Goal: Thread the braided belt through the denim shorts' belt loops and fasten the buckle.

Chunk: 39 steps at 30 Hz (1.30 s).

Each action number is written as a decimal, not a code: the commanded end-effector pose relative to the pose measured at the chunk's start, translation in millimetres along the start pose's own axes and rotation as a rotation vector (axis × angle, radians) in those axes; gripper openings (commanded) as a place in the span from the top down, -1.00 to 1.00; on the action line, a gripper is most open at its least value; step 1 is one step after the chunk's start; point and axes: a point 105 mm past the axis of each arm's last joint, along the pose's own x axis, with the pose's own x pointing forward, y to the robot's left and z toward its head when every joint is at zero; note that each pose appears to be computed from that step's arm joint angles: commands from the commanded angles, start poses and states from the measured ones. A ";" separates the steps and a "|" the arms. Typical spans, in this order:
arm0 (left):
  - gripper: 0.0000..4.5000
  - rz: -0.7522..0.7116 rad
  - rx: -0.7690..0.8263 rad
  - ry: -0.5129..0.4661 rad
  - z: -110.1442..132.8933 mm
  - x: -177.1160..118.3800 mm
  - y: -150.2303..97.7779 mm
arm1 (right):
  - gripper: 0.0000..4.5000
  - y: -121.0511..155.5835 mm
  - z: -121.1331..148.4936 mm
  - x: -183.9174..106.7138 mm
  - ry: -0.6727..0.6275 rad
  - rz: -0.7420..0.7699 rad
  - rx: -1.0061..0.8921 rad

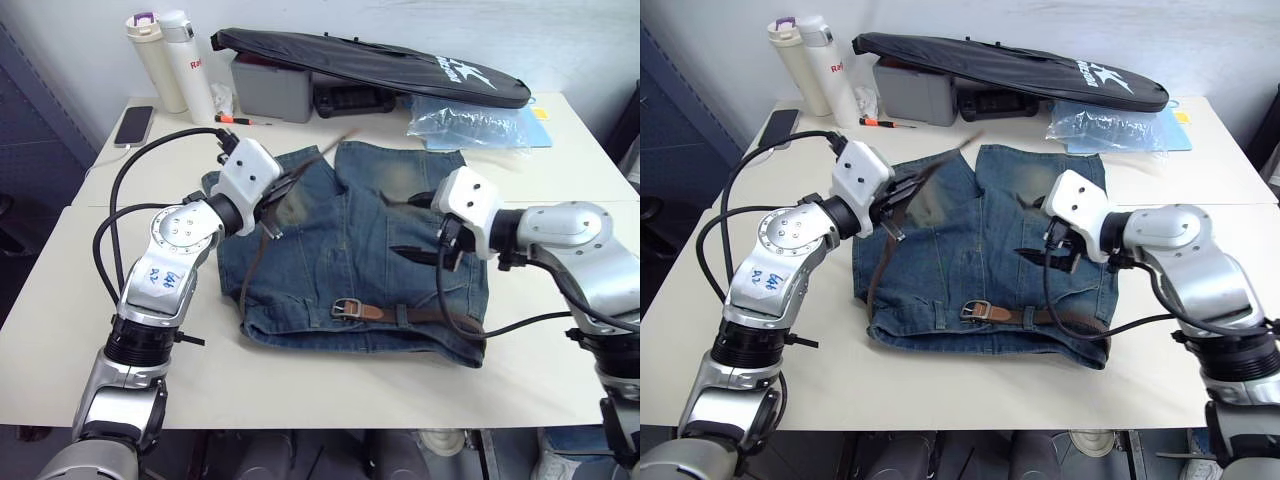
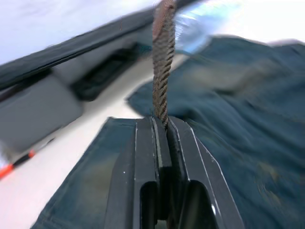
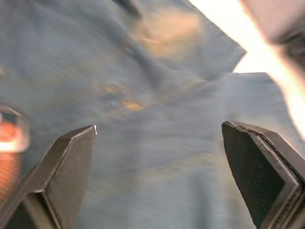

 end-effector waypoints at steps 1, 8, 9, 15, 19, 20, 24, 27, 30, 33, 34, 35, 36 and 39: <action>0.98 -0.119 0.109 -0.032 7.4 0.6 -10.0 | -1.00 -7.5 9.4 -9.1 0.010 -0.045 -0.229; 0.98 -0.260 0.206 -0.061 9.2 5.1 -26.6 | -1.00 -15.6 16.6 1.7 -0.015 -0.112 -0.387; 0.98 -0.261 0.210 -0.064 9.5 6.3 -26.8 | -1.00 -14.7 18.6 5.1 -0.028 -0.114 -0.388; 0.98 -0.269 0.220 -0.085 13.7 10.1 -31.0 | -1.00 -8.6 26.3 18.2 -0.054 -0.097 -0.421; 1.00 -0.270 0.224 -0.085 13.5 9.4 -32.6 | -0.61 -9.2 28.3 21.2 -0.064 -0.092 -0.419; 1.00 -0.271 0.223 -0.084 13.0 8.6 -32.9 | -0.38 -8.9 28.8 22.0 -0.069 -0.090 -0.417; 1.00 -0.268 0.224 -0.076 11.3 5.6 -31.5 | 0.49 -7.4 30.2 24.9 -0.084 -0.081 -0.408; 1.00 -0.243 0.194 -0.068 9.9 2.5 -26.4 | 0.98 -7.2 32.5 26.9 -0.098 -0.081 -0.397; 0.64 -0.241 0.041 -0.087 11.1 -4.3 -23.1 | 1.00 -7.2 33.8 28.4 -0.104 -0.083 -0.394; 0.11 -0.131 -0.346 -0.126 17.2 -22.2 9.8 | 1.00 -5.0 33.5 33.1 -0.103 -0.082 -0.410; -0.07 -0.121 -0.433 -0.126 18.0 -27.2 15.1 | 1.00 -4.3 33.1 34.1 -0.100 -0.080 -0.420; -0.33 -0.155 -0.555 -0.112 16.6 -38.3 18.0 | 1.00 -3.7 31.9 35.2 -0.098 -0.080 -0.433; -0.46 -0.185 -0.634 -0.101 17.0 -46.3 18.0 | 1.00 -3.3 31.2 35.8 -0.097 -0.080 -0.442; -0.97 -0.278 -0.911 -0.015 13.1 -87.7 17.0 | 1.00 -2.7 30.4 39.4 -0.108 -0.090 -0.485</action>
